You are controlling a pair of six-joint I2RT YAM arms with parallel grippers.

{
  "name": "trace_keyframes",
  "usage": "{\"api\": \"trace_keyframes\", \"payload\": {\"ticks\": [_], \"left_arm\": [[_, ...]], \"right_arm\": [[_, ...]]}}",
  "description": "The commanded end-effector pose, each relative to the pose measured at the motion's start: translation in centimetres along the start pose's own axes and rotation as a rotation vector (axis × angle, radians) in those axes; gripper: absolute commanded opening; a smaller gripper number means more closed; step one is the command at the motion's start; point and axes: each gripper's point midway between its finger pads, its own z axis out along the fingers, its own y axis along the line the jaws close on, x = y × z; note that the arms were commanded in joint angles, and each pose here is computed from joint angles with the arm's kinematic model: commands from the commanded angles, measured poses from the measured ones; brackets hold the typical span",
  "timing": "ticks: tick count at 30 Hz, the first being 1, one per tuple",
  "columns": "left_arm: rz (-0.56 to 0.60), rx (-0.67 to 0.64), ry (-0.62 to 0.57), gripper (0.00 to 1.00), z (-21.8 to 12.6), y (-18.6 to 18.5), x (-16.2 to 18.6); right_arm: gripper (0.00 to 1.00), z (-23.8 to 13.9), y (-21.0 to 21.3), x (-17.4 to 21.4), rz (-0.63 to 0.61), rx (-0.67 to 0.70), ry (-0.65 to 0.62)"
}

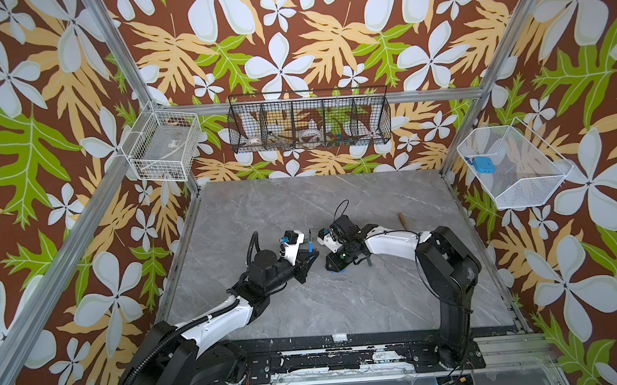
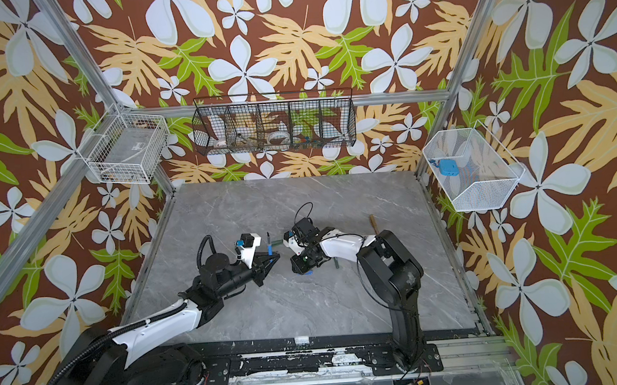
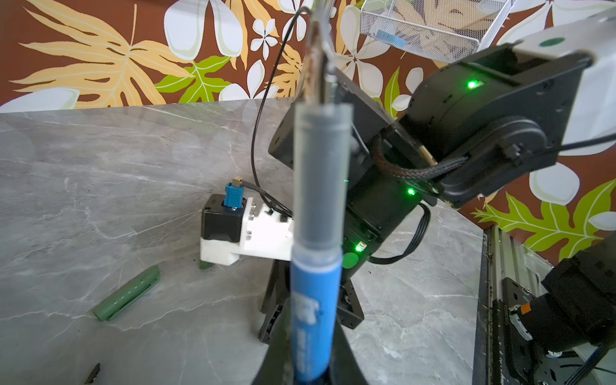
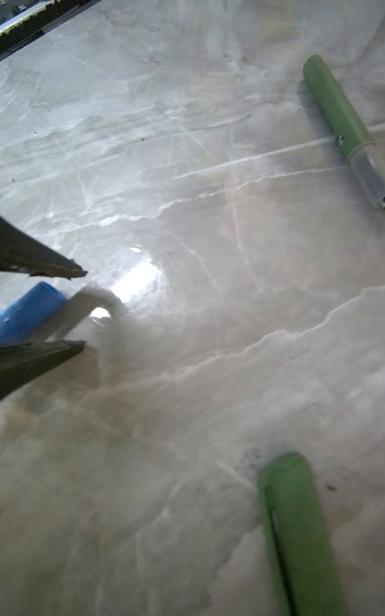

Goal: Insert the pens into the pen caps

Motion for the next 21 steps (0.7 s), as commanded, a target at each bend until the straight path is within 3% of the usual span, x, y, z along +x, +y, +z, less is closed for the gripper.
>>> {"api": "trace_keyframes", "payload": {"ticks": [1,7,12,21], "left_arm": [[0.015,0.005,-0.027,0.00,-0.1,-0.2,-0.7],[0.015,0.004,-0.029,0.00,-0.1,-0.2,-0.7],[0.015,0.006,-0.031,0.00,-0.2,-0.3,-0.8],[0.015,0.008,-0.032,0.00,-0.2,-0.3,-0.8]], "right_arm": [[0.35,1.0,0.3,0.8,-0.020,0.006,0.050],[0.36,1.7,2.3,1.8,-0.070,-0.006,0.105],[0.36,0.7,1.3,4.1,-0.025,0.057,0.154],[0.36,-1.5,1.7,7.7,0.060,0.055,0.178]]}}
